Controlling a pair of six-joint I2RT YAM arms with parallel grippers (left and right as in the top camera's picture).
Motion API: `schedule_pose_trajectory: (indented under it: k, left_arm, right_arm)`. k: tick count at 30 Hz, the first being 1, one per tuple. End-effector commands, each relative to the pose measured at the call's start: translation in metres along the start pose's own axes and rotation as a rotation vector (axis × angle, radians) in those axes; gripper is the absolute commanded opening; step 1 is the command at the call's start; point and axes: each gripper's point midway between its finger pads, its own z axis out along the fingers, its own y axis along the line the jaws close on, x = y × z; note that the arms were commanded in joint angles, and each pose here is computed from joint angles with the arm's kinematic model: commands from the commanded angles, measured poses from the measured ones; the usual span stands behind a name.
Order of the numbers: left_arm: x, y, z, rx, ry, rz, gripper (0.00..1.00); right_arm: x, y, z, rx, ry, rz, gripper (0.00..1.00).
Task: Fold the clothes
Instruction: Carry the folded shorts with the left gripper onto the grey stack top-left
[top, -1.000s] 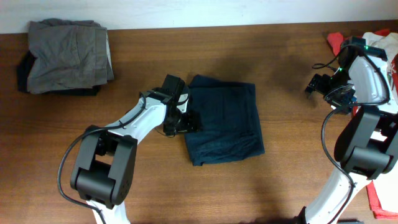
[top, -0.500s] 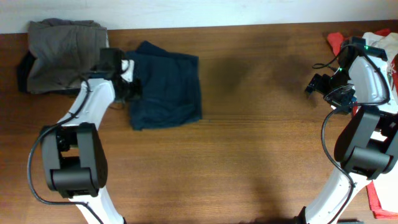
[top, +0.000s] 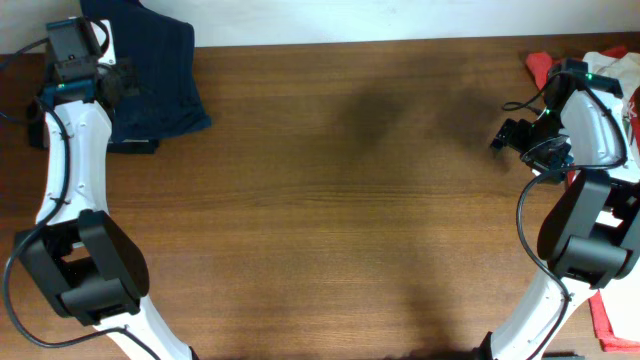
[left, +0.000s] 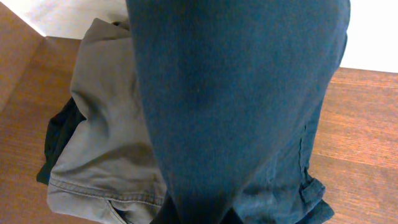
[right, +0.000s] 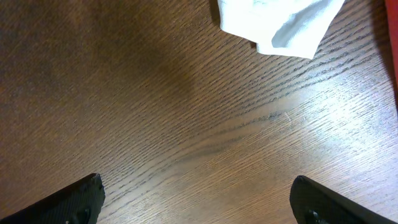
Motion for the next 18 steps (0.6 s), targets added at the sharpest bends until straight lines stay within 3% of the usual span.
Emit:
schedule_pose_trajectory:
  k: [1,9,12,18]
  left_arm:
    - [-0.034,-0.002,-0.017,-0.012,-0.081,0.017,0.01]
    - [-0.048,-0.010,-0.033,0.056,-0.087,-0.131,0.01]
    - [-0.047,0.010,-0.028,0.014,-0.092,-0.150,0.01]
    - [-0.036,0.065,0.025,-0.141,-0.120,-0.165,0.01]
  right_arm:
    - [-0.004,0.001,-0.004,-0.003,-0.014,0.004,0.99]
    - [-0.004,0.002,-0.004,-0.004,-0.015,0.004,0.99]
    - [-0.004,0.002,-0.004,-0.004,-0.015,0.004,0.99]
    - [-0.004,0.001,-0.004,-0.003,-0.014,0.004,0.99]
